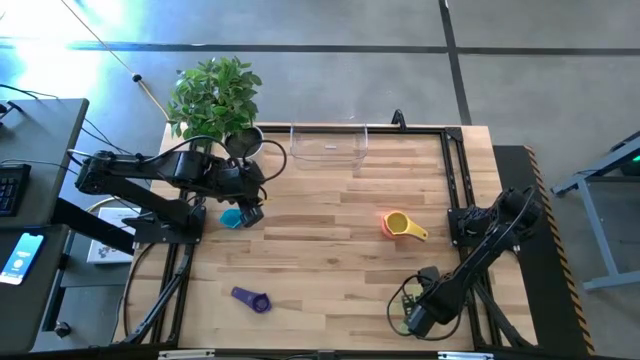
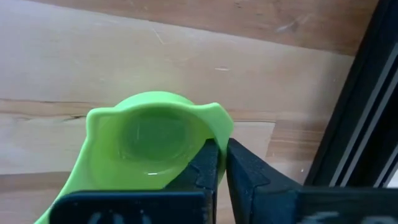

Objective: Nest measuring cups in basket
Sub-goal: Stack the green measuring cup on top of the yellow measuring cup

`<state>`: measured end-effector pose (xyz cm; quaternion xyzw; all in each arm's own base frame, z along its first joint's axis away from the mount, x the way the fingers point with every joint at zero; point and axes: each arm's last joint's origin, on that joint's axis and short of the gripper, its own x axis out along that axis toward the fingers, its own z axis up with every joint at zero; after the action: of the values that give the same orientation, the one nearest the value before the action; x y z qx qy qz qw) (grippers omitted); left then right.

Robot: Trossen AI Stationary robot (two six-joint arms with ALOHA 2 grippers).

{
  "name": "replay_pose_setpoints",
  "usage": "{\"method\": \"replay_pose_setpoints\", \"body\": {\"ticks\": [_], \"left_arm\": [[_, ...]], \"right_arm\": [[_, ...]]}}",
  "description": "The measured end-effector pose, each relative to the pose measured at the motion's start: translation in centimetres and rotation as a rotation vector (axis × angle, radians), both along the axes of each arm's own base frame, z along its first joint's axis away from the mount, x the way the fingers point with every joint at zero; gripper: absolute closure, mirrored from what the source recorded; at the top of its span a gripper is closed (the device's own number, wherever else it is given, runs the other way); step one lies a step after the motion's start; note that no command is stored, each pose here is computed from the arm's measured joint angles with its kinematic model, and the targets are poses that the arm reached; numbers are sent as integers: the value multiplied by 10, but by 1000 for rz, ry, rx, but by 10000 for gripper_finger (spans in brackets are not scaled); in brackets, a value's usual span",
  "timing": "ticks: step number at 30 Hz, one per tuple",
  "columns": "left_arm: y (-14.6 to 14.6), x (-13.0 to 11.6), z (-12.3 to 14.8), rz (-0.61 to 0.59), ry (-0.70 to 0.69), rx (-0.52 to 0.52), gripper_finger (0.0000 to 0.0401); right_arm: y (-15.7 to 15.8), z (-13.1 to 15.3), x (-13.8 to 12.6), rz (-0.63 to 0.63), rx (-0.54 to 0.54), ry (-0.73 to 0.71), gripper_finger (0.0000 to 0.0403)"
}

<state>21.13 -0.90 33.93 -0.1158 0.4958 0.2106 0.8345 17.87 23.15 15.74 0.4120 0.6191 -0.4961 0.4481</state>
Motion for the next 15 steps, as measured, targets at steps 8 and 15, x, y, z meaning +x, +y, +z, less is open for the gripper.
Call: {"method": "replay_pose_setpoints", "body": {"ticks": [8,15], "left_arm": [[0,0,0,-67,18,32,275],[0,0,0,-131,36,63,275]], "right_arm": [[2,24,12,27,-6,-86,401],[-9,53,29,47,-56,-94,402]]}}
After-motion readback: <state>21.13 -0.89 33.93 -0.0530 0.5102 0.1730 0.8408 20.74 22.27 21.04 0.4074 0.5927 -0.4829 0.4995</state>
